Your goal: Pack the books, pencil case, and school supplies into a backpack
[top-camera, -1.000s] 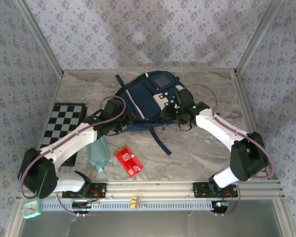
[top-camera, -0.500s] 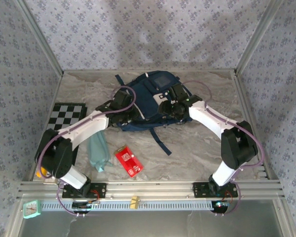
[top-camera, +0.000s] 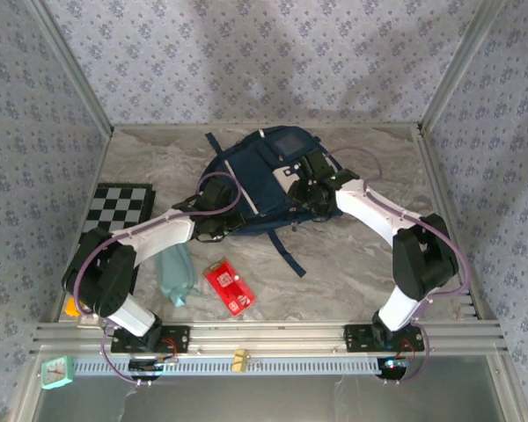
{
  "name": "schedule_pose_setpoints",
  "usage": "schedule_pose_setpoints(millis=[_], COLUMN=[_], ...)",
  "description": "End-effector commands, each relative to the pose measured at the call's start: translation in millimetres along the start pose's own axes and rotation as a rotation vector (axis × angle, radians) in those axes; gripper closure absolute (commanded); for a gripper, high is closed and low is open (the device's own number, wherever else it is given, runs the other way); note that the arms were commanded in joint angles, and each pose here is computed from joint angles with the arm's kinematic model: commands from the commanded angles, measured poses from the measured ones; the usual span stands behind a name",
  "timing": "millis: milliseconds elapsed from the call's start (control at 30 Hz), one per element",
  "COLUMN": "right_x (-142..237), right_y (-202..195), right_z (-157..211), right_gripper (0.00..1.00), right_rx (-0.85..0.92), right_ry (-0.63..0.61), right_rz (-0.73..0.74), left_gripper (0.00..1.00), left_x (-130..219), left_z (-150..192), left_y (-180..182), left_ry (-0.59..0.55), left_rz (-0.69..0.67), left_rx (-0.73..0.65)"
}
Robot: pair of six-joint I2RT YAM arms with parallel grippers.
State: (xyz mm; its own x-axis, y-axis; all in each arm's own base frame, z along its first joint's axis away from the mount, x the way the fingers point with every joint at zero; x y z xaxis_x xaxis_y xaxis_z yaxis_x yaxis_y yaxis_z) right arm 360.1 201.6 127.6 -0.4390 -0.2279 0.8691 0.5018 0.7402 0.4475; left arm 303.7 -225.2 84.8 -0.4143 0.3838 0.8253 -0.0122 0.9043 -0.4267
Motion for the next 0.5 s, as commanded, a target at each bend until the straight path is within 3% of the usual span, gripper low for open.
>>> schedule_pose_setpoints(millis=[0,233,467], right_x=[-6,-8,-27], right_y=[-3,9,41], right_z=[-2,-5,17], right_gripper=[0.37,0.37,0.38], right_rx=[-0.069,-0.068,-0.075], right_ry=[-0.031,-0.085,0.035], right_rz=[0.068,0.115,-0.009], left_gripper=[0.77,0.78,0.78], left_x=[5,4,0], left_z=[11,26,27], left_y=[7,12,13], left_ry=[0.013,0.042,0.046], left_rz=[-0.032,-0.069,-0.07], left_rx=[-0.008,-0.039,-0.049])
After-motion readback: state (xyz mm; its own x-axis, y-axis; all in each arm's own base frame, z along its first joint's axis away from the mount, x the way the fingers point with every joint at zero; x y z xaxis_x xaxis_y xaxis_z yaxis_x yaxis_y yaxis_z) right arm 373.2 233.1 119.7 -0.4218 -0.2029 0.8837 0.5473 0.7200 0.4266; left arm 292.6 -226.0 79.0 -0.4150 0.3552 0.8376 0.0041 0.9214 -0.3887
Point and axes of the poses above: each hand's point on the last joint's axis, 136 mm out from that joint toward the fingers, its own x axis back along the fingers, its own y axis along the line the jaws close on, z = x × y, the point moved 1 cm from there along x, back along the fingers, and after that the axes turned 15 degrees about -x, right-handed, at the moved point
